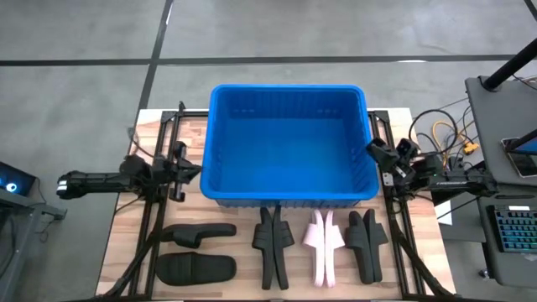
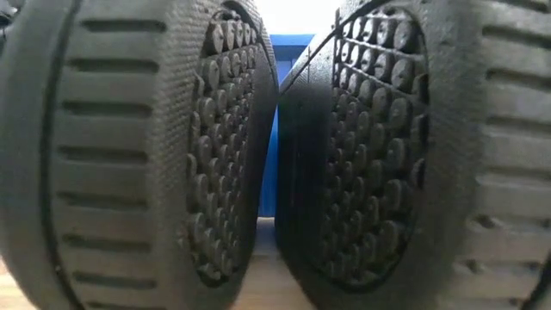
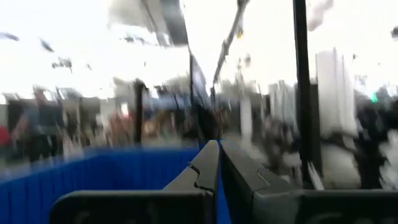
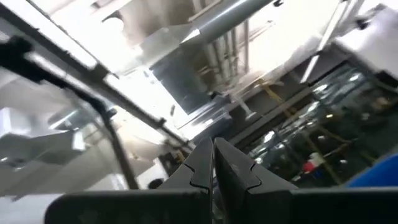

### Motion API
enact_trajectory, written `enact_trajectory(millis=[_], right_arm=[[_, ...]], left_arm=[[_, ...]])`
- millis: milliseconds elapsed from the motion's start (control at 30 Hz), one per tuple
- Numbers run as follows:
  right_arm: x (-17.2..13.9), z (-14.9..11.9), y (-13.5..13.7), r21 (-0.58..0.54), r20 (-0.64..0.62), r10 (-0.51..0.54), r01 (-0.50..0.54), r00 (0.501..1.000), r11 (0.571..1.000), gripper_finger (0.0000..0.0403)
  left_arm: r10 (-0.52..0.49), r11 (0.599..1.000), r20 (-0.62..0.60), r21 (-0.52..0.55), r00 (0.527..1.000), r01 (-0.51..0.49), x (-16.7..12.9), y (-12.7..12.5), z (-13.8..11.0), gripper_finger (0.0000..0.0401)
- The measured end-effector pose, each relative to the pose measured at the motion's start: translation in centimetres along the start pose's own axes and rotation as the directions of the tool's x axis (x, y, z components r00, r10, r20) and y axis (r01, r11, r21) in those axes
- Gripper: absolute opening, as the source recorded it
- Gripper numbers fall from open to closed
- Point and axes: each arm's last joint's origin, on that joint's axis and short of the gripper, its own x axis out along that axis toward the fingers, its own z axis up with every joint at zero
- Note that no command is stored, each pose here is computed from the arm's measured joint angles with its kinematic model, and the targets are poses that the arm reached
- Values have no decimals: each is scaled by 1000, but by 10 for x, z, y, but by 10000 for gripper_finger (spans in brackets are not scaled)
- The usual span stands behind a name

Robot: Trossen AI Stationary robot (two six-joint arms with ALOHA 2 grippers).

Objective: Pick and place slides into bin
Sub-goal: Put the black slide into the blue bin

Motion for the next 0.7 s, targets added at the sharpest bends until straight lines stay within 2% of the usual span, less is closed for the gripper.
enact_trajectory(millis=[67, 133, 233, 333, 433, 567, 700], right_arm=[[0, 0, -1, 3, 13, -37, 37, 999, 999, 9], [0, 0, -2, -6, 20, -56, 56, 998, 998, 9], [0, 1, -3, -7, 47, -93, 94, 995, 996, 9], [0, 1, -4, -7, 63, -118, 119, 991, 993, 9], [0, 1, -4, -7, 63, -119, 120, 991, 993, 9], [0, 1, -4, -6, 63, -119, 120, 991, 993, 9], [0, 1, -4, -6, 63, -119, 120, 991, 993, 9]], left_arm=[[41, 999, 129, -3, 991, -41, 0, 1, 12, 0], [71, 997, 264, -15, 962, -70, -2, 2, 25, 0], [79, 997, 430, -51, 899, -63, -6, 2, 40, 0], [79, 991, 570, -136, 818, -1, -13, 2, 54, 0], [77, 995, 641, -95, 764, -21, -17, 2, 60, 0], [109, 991, 601, -125, 792, -42, -10, 3, 61, 6], [156, 983, 497, -163, 854, -85, 9, 5, 65, 48]])
